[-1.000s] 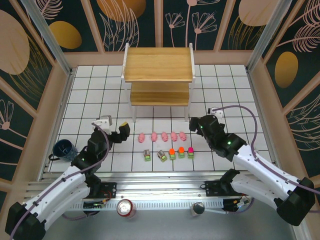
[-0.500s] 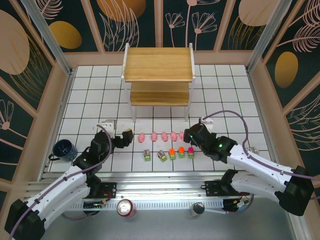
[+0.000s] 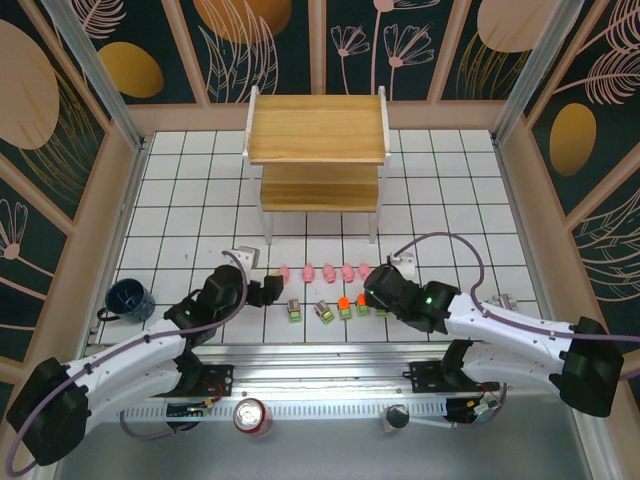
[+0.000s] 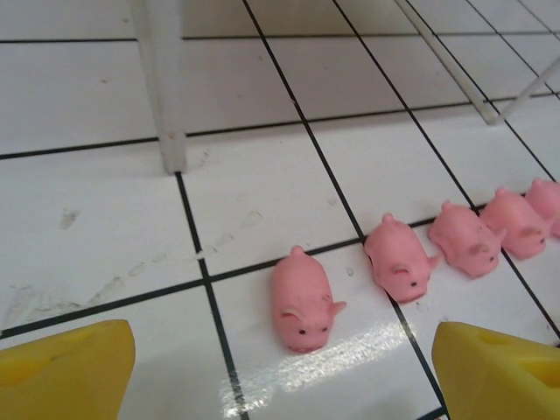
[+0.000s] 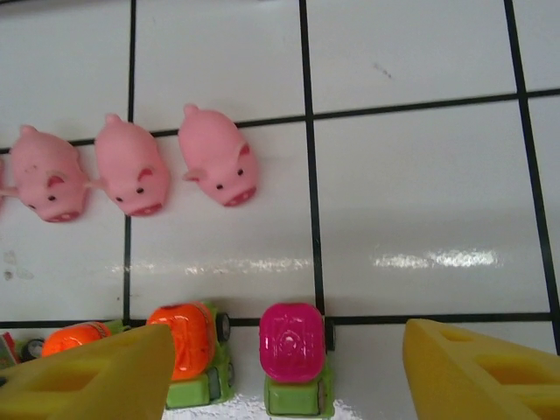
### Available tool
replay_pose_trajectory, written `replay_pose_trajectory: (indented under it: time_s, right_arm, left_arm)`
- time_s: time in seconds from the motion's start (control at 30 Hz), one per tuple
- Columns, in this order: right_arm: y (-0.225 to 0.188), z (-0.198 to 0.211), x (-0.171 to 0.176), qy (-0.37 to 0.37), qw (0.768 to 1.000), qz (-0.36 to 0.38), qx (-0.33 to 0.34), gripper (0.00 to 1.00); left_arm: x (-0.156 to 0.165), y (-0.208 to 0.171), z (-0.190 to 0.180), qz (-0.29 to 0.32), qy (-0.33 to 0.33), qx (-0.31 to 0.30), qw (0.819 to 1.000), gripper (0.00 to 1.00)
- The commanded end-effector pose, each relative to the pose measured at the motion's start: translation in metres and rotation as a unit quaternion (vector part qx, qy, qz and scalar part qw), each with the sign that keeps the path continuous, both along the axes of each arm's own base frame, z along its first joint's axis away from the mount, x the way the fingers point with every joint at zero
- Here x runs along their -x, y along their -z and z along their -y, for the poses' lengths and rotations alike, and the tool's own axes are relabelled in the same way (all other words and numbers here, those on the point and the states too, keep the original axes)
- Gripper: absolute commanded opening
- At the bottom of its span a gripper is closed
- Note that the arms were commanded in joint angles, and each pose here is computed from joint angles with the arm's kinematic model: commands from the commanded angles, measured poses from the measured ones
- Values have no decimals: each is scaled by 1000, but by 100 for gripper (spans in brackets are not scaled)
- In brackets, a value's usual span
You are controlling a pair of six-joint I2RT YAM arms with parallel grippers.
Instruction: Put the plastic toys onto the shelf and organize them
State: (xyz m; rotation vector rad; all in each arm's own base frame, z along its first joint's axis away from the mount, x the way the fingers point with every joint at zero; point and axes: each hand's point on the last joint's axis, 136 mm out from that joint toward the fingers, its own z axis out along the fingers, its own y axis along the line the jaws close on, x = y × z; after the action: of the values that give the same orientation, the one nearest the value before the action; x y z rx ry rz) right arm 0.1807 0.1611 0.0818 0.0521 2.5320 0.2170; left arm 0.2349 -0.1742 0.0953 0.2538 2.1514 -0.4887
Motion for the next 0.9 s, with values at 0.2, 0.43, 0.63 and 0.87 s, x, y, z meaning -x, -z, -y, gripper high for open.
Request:
replay_pose_trajectory:
  time_s: [0.2, 0.43, 0.63, 0.87]
  right_arm:
    - [27, 7, 18, 12, 999, -37, 15, 54]
    - [43, 5, 22, 14, 998, -51, 24, 50]
    - [48, 2, 23, 10, 998, -54, 23, 50]
    - [51, -2, 23, 6, 998, -54, 19, 50]
  left_arm:
    - [-13, -20, 14, 40, 7, -13, 999, 86]
    - [-13, -17, 16, 38, 10, -14, 999, 86]
    - [-12, -18, 15, 41, 10, -10, 999, 86]
    - [-13, -17, 16, 39, 10, -11, 999, 86]
